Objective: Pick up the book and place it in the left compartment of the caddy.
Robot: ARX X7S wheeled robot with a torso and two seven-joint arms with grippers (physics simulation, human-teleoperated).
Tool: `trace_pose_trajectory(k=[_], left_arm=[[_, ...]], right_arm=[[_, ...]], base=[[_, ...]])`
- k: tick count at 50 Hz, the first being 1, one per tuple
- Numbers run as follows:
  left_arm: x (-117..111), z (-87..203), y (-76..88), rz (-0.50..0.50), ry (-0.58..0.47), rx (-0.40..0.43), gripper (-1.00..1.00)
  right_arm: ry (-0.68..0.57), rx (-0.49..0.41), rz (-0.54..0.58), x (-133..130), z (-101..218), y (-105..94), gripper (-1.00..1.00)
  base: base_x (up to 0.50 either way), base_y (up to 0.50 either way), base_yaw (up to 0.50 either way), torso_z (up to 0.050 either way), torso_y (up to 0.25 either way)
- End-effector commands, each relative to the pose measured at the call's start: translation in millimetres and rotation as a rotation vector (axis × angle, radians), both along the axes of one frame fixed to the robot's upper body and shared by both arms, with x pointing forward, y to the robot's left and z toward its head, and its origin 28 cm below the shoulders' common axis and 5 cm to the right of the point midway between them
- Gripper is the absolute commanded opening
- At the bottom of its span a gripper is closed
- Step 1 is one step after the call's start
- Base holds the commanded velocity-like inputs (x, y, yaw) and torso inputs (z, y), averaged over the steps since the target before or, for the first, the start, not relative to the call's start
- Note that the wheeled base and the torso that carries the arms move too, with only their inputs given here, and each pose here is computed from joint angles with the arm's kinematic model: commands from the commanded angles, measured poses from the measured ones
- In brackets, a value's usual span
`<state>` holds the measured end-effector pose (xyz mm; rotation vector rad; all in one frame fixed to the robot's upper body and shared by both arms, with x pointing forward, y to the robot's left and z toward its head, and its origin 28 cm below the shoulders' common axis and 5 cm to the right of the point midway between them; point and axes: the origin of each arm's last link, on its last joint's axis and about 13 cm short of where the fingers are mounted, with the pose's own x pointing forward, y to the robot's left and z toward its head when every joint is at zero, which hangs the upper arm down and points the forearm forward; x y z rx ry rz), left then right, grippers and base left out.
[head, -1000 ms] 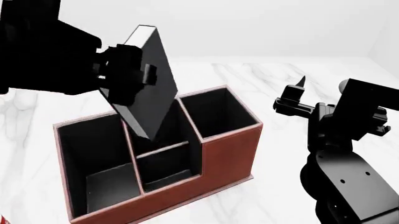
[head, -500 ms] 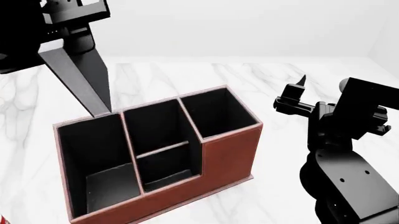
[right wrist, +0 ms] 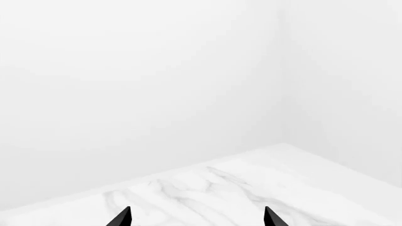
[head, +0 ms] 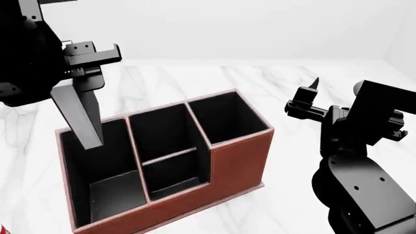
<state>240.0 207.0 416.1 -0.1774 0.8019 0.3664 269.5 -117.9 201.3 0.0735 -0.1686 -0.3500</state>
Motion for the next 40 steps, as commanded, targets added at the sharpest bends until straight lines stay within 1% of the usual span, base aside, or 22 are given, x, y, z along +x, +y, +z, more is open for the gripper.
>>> trace_pose_trajectory(k=[1, 5, 6, 13, 27, 30, 39, 40], left_arm=[[9, -16, 1.0, 0.017, 0.039, 0.023, -1.00], [12, -19, 1.9, 0.019, 0.040, 0.023, -1.00], [14, -26, 1.7, 0.009, 0.051, 0.027, -1.00], [18, -34, 1.3, 0.002, 0.063, 0.035, -1.00], [29, -56, 1.4, -0.001, 0.116, 0.059, -1.00], [31, -59, 2.3, 0.004, 0.120, 0.050, -1.00], [39, -81, 4.5, 0.007, 0.146, 0.057, -1.00], [41, -87, 4.2, 0.000, 0.155, 0.050, -1.00]], right_arm=[[0.002, 0.003, 0.000, 0, -2, 0.2, 1.00], [0.002, 0.004, 0.002, 0, -2, 0.5, 1.00], [0.004, 0.003, 0.002, 0, -2, 0.6, 1.00], [0.002, 0.003, 0.002, 1, -1, 0.3, 1.00], [0.002, 0.003, 0.005, 0, 0, 1.6, 1.00], [0.001, 0.003, 0.005, 0, 1, 1.5, 1.00], [0.005, 0.006, 0.003, 0, -2, 1.1, 1.00], [0.004, 0.006, 0.003, 0, -2, 1.3, 1.00]], base=[[0.00, 0.00, 0.00, 0.000, 0.000], [0.00, 0.00, 0.00, 0.000, 0.000], [0.00, 0.00, 0.00, 0.000, 0.000], [0.00, 0.00, 0.00, 0.002, 0.001], [0.00, 0.00, 0.00, 0.000, 0.001], [0.00, 0.00, 0.00, 0.000, 0.000], [0.00, 0.00, 0.00, 0.000, 0.001], [0.00, 0.00, 0.00, 0.000, 0.000]])
